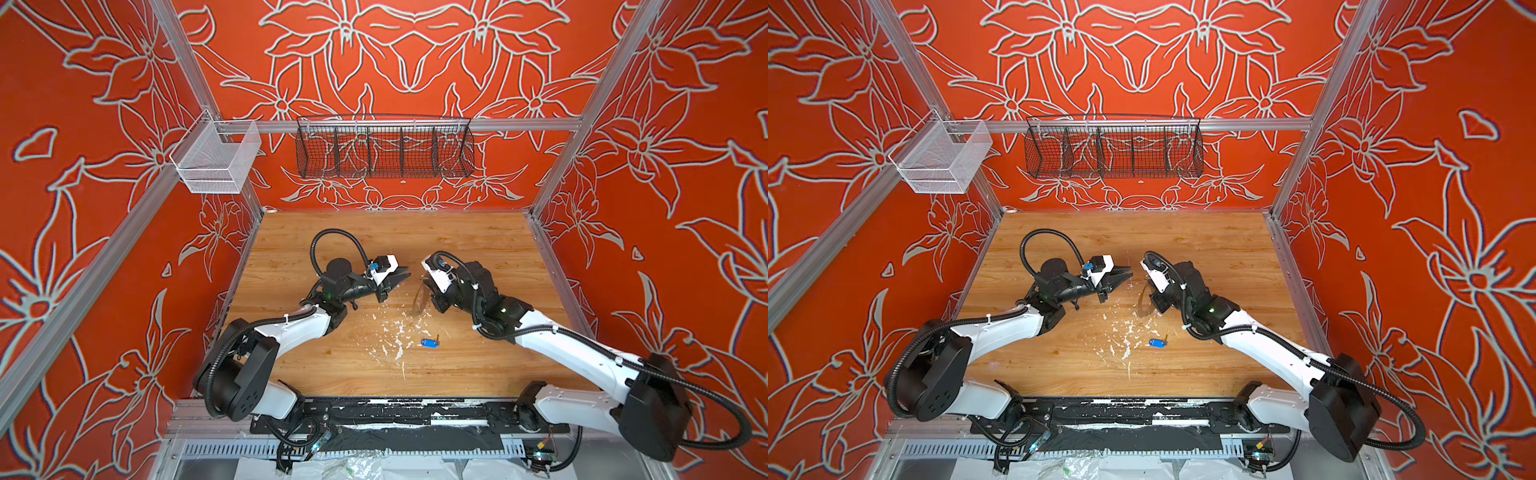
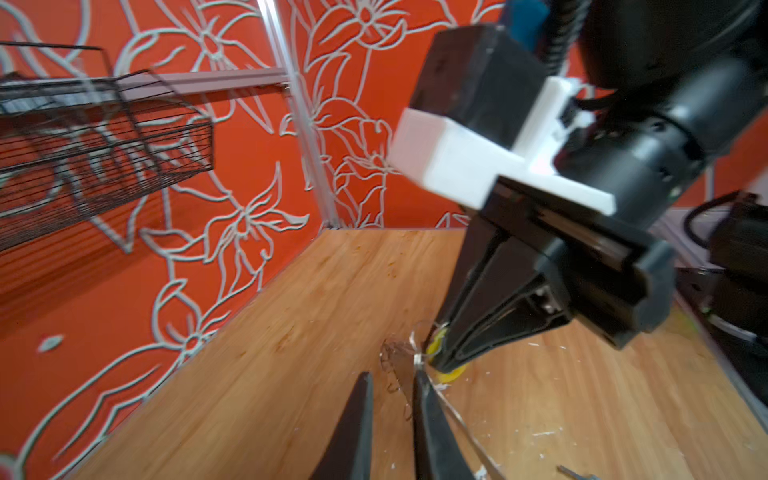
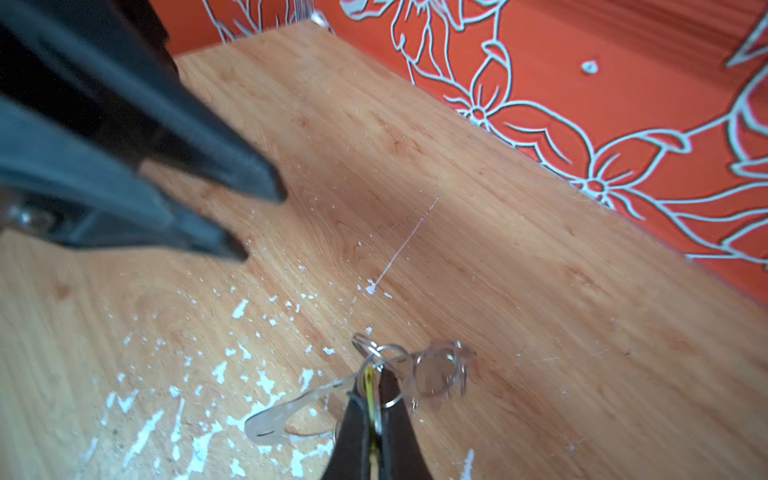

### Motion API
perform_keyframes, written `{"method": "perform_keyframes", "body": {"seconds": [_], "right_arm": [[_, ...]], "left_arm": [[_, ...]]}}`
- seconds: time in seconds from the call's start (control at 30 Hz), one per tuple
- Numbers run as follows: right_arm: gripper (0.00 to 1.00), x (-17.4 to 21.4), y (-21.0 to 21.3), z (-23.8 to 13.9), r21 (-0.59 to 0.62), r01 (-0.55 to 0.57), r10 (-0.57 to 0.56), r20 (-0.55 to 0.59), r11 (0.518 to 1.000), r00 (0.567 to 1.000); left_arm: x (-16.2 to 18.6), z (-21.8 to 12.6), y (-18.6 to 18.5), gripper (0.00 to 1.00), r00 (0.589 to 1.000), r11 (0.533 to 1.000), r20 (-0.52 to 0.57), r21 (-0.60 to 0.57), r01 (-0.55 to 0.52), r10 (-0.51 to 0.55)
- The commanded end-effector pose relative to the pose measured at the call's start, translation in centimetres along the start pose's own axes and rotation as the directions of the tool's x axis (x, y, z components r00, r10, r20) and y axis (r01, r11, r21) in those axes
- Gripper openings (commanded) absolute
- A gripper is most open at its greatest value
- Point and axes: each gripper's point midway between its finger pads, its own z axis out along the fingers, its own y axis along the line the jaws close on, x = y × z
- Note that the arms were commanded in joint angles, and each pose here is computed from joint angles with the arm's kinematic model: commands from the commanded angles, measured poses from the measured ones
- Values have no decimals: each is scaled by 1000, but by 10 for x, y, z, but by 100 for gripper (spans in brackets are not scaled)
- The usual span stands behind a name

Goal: Put the keys on the keyring

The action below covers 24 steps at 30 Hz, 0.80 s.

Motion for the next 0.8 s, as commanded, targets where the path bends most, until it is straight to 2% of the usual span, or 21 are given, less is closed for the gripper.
{"method": "perform_keyframes", "body": {"seconds": [0.0,0.03,0.1,0.17,0.23,0.27,0.3,0.33,0.4,0.43,0.5,0.53,0.6,0.67,0.73,0.77], "right_arm": [[0,8,-5,5,11,217,-213,-137,976,967],[0,7,-6,7,8,244,-239,-158,970,958],[0,5,-6,4,-22,298,-296,-197,954,935],[0,-2,-2,-1,-58,333,-337,-198,941,920],[0,-11,0,-8,-79,355,-363,-178,932,914],[0,-14,2,-11,-93,374,-385,-167,923,908],[0,-15,3,-14,-104,399,-411,-164,911,897],[0,-17,1,-18,-102,421,-432,-167,902,886],[0,-17,-8,-24,-72,483,-488,-191,872,852],[0,-15,-12,-27,-68,525,-527,-208,848,824],[0,-13,-22,-34,-55,631,-623,-246,774,742],[0,-16,-28,-36,-40,673,-658,-256,739,708],[0,-27,-38,-37,2,758,-731,-264,652,629],[0,-38,-40,-36,5,815,-786,-264,579,560],[0,-51,-44,-32,11,855,-821,-277,518,500],[0,-55,-47,-27,-2,880,-840,-296,476,454]], "left_arm": [[-10,-16,60,22,996,942,22,-321,93,-91],[-11,-22,77,23,986,901,36,-403,162,-161],[-12,-38,109,23,938,776,50,-548,312,-342],[-22,-46,123,20,889,690,57,-608,392,-455],[-28,-59,134,22,818,558,124,-673,485,-561],[-25,-69,138,37,760,456,173,-710,537,-626],[-22,-77,138,39,711,380,208,-727,572,-671],[-23,-79,137,41,686,355,221,-723,592,-693],[-34,-78,130,59,662,373,213,-686,625,-719],[-38,-81,128,67,655,363,225,-682,635,-722],[-41,-97,128,91,637,300,294,-692,656,-713],[-42,-106,129,98,631,267,332,-699,664,-701],[-43,-127,131,97,633,210,405,-709,673,-660],[-47,-142,130,97,630,179,452,-705,686,-632],[-51,-149,128,97,626,175,476,-693,700,-618],[-52,-151,127,97,625,174,480,-690,703,-616]]}}
